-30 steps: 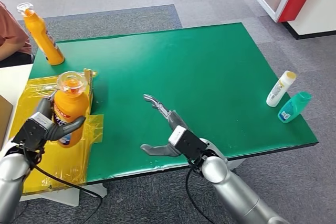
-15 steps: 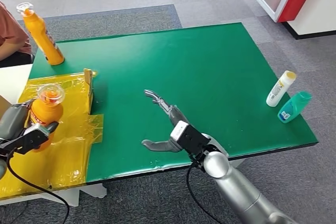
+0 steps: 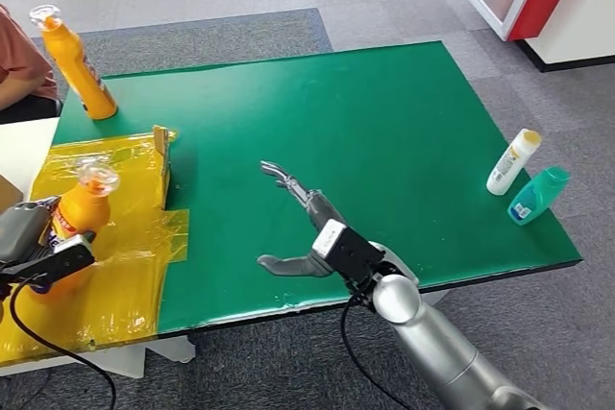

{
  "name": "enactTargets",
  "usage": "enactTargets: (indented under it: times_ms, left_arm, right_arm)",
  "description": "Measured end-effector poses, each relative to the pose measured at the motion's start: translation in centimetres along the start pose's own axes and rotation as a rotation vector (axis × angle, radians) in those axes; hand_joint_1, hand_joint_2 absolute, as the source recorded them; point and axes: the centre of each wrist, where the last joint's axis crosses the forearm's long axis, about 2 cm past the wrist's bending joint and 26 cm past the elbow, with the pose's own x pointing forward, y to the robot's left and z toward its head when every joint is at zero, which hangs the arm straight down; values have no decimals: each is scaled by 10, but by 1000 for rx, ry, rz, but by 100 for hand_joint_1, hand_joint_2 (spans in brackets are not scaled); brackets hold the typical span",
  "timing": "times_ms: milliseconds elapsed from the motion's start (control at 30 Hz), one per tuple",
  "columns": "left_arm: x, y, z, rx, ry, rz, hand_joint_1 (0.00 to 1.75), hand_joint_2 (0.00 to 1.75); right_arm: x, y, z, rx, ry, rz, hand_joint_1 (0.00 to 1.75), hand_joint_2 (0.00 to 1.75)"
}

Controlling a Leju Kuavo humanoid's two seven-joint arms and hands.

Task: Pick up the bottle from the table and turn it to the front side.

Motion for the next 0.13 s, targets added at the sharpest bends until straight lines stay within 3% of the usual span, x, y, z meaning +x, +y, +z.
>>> enactTargets:
  times_ms: [133]
  left_arm:
    - [0, -7, 2, -29, 4, 2, 175, 0]
  right_arm:
    - [1, 1, 0, 3, -4, -1, 0, 175]
